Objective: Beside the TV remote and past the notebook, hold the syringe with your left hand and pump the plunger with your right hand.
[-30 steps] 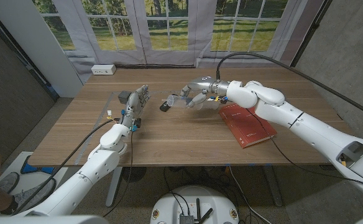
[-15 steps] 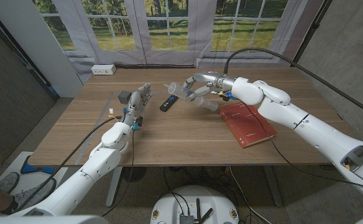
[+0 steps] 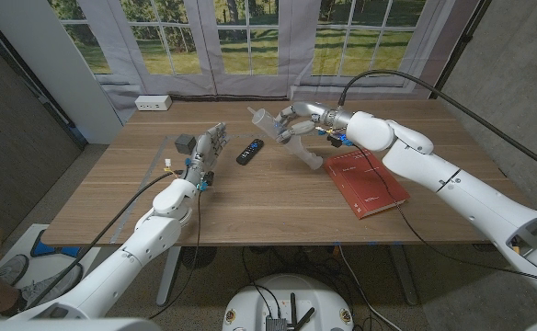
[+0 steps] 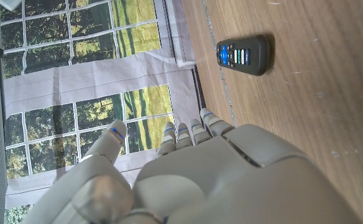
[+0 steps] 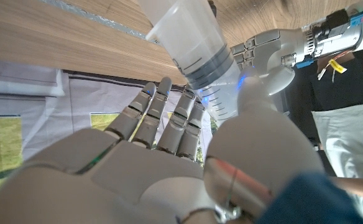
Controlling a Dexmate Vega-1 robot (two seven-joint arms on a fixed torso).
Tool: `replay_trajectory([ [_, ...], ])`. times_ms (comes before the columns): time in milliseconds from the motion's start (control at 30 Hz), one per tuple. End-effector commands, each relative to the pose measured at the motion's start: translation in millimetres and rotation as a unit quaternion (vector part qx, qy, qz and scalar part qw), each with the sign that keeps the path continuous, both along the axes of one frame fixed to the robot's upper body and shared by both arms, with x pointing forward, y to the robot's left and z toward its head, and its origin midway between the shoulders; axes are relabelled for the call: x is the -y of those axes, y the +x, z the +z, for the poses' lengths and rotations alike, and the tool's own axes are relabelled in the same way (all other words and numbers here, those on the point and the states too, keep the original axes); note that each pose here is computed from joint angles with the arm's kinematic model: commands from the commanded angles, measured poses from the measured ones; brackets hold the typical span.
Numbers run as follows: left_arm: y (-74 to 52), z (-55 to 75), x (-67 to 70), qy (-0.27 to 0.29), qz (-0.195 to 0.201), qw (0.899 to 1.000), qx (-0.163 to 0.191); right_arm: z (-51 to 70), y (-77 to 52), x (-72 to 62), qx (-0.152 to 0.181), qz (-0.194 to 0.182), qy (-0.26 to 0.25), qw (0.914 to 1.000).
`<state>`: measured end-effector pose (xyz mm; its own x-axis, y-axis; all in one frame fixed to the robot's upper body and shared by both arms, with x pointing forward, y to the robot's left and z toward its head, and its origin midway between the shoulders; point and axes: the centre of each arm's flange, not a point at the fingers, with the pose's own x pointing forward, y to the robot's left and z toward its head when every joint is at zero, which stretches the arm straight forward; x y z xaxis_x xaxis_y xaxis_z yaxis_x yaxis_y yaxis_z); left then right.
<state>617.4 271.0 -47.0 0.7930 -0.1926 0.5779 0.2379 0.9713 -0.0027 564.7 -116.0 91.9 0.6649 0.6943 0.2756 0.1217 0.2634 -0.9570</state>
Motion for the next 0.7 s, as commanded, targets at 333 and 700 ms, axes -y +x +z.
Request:
replay_trajectory([
  [333,3.0,4.2,6.9,0.011,-0.008,1.000,-0.002,2.9,2.2,14.8,-0.056,-0.012,0.093,0.9940],
  [700,2.4,3.2,8.1,0.009,-0.009,1.000,-0.002,5.6,-7.5,13.1,-0.047,-0.034,0.109,0.9923],
])
